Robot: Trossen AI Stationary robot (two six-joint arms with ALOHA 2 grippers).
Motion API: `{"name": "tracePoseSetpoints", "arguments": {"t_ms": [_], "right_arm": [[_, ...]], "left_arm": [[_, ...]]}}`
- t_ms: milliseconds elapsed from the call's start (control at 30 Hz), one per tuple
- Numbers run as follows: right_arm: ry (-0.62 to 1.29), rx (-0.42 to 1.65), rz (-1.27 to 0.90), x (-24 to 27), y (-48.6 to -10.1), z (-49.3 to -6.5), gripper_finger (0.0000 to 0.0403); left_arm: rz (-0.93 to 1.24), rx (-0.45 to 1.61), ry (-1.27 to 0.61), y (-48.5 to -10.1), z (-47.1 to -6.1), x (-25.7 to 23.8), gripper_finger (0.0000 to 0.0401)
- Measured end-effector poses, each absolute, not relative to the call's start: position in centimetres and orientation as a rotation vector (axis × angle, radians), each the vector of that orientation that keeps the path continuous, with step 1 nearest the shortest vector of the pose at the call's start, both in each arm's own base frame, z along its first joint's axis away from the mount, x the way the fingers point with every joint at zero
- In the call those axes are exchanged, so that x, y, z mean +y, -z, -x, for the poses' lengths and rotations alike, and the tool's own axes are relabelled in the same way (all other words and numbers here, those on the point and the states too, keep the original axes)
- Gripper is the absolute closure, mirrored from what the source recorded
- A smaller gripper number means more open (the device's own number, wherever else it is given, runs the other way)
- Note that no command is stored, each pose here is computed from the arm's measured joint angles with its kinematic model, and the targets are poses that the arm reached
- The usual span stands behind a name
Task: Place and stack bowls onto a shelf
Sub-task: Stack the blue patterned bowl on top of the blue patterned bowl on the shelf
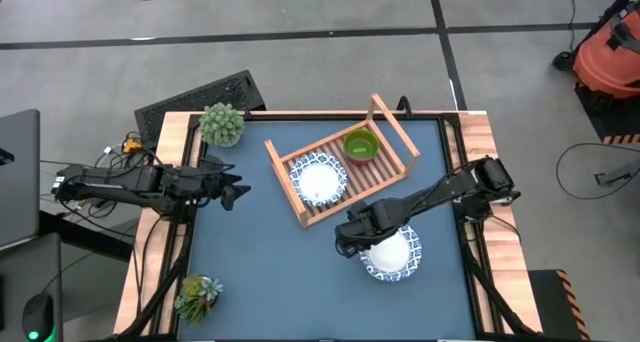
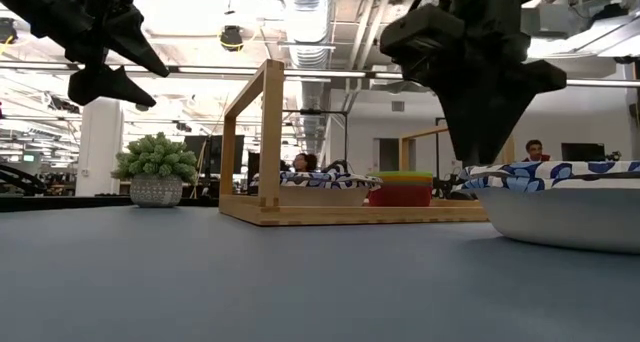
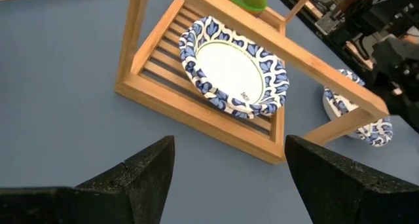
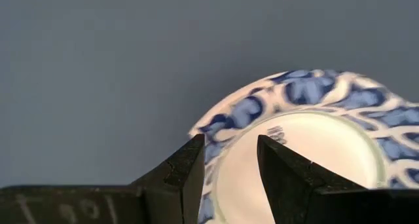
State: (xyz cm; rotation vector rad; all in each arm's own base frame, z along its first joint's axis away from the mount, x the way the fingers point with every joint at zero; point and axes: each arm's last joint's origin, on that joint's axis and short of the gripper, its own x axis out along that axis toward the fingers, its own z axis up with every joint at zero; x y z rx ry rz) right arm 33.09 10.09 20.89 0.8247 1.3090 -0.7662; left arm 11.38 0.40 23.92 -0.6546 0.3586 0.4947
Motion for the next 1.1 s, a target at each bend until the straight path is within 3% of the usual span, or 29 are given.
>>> {"name": "tracePoseSetpoints", "arguments": {"t_ms": [1100], "right_arm": [[0.803,1.287,-0.867,9.81,-20.89,-33.22,0.0239]], "left_arm": [[0.635,0.385,-0.501,-23.71,-11.25,0.41,0.0127]]}}
